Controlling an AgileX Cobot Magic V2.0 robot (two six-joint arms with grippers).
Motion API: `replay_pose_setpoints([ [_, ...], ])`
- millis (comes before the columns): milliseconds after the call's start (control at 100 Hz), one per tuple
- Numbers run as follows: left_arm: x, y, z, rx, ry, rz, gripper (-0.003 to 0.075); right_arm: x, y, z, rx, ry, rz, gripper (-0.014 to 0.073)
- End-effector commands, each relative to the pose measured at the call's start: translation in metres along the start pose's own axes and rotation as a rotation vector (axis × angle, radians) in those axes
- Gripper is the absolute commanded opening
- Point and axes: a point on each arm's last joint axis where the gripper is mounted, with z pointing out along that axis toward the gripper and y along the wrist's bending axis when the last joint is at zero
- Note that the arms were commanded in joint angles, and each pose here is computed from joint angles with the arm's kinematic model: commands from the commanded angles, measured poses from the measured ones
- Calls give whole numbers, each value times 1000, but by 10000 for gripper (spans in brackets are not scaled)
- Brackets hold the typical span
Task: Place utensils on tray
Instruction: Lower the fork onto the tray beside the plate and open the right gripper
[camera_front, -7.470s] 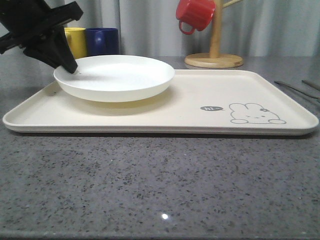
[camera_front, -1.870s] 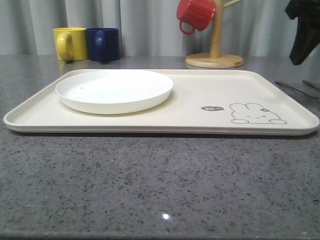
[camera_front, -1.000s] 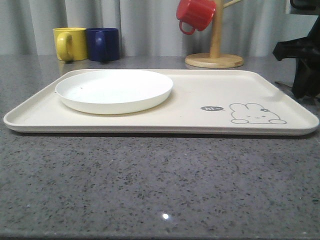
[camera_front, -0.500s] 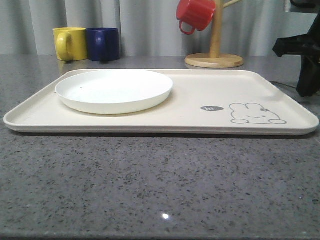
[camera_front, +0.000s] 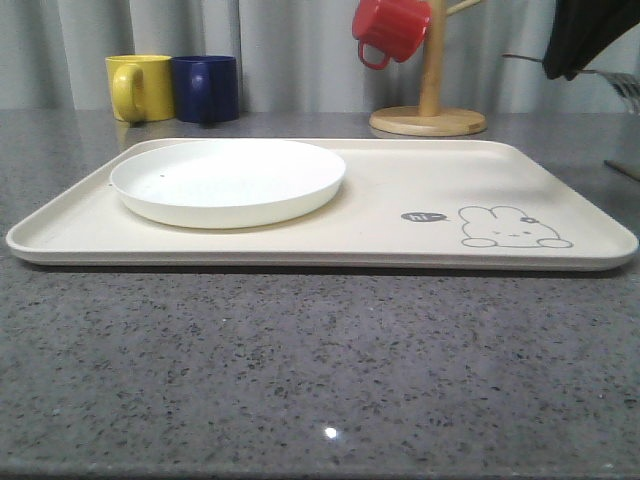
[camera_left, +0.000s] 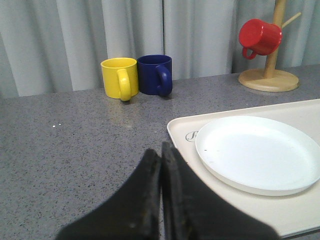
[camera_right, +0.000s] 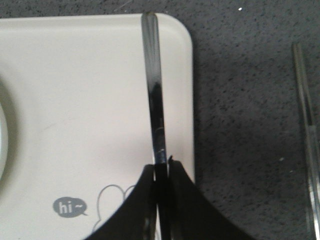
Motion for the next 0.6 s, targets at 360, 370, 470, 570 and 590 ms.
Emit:
replay_pose_setpoints([
  [360,-16,2,-1,-19,-100,-18,-18,1,76,18,-46,-94,33,-57],
  [370,-16,2,-1,-19,-100,-18,-18,1,77,20,-45,-90,34,-57],
  [470,-16,2,-1,-19,-100,-18,-18,-1,88,31,-52,-82,31,-57],
  [570,-16,2,-1,-19,-100,-18,-18,0,94,43,-44,-63,38,-57],
  [590,-16,2,-1,-19,-100,-18,-18,0,94,45,-43,-60,42,-57],
])
